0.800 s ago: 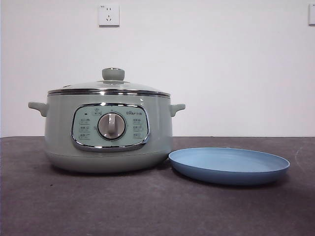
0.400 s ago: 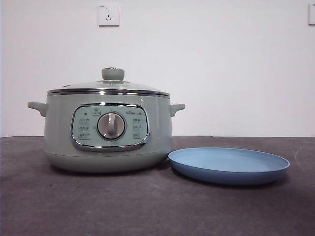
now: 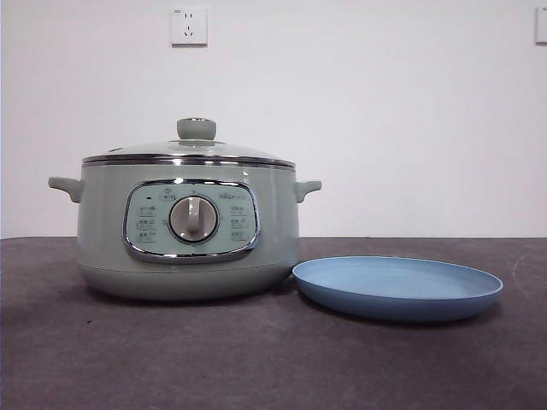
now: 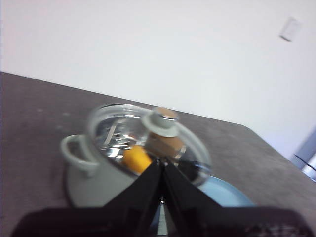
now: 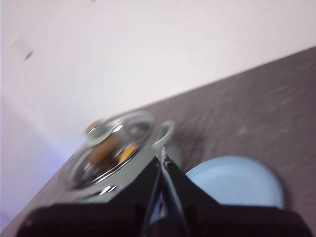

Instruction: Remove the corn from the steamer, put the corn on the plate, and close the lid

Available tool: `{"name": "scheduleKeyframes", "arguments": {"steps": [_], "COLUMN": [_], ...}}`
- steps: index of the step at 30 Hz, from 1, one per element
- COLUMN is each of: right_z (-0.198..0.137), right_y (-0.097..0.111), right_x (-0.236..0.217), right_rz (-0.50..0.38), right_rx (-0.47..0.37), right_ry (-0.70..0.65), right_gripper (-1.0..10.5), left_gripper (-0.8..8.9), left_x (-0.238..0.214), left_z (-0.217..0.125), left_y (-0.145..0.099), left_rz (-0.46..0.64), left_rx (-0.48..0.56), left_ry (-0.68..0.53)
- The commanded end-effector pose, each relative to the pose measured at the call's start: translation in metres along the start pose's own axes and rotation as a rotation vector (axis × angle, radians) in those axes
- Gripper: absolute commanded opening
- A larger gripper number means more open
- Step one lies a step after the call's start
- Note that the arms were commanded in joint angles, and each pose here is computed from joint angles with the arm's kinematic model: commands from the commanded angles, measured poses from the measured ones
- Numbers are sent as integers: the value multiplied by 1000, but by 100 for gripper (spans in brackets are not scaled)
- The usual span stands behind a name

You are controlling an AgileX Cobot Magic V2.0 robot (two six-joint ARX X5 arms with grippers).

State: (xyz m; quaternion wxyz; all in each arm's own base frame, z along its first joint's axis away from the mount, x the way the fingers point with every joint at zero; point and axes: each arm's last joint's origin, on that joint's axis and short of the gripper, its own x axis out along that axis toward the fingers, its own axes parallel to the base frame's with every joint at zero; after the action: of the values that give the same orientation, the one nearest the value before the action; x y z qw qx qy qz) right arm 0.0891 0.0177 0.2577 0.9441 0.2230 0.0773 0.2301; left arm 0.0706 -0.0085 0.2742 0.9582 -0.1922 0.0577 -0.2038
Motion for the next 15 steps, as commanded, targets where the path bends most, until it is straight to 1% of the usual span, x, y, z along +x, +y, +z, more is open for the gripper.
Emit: {"name": "scheduleKeyframes", "arguments": {"steps": [1, 4, 7, 10, 15], "right_z": [16, 32, 49, 64, 82], "right_y": [8, 16, 22, 28, 36], "right_x": [7, 15, 23, 31, 40], "right_rz": [83, 163, 225, 267, 284], "right_rx": [-24, -38, -63, -95, -161], "right_ry": [111, 214, 294, 361, 472], "right_gripper": [-10, -10, -10, -10, -9], "left_gripper": [-6, -6, -6, -6, -6], "left_x": [0, 0, 1, 1, 2], "left_z": [12, 22, 31, 39, 52], "left_y": [-6, -11, -16, -20, -26], "left_rz": [-28, -60, -90, -115, -142], "left_rx": [23, 32, 46, 60, 86], "left_ry": [36, 91, 149, 208, 294]}}
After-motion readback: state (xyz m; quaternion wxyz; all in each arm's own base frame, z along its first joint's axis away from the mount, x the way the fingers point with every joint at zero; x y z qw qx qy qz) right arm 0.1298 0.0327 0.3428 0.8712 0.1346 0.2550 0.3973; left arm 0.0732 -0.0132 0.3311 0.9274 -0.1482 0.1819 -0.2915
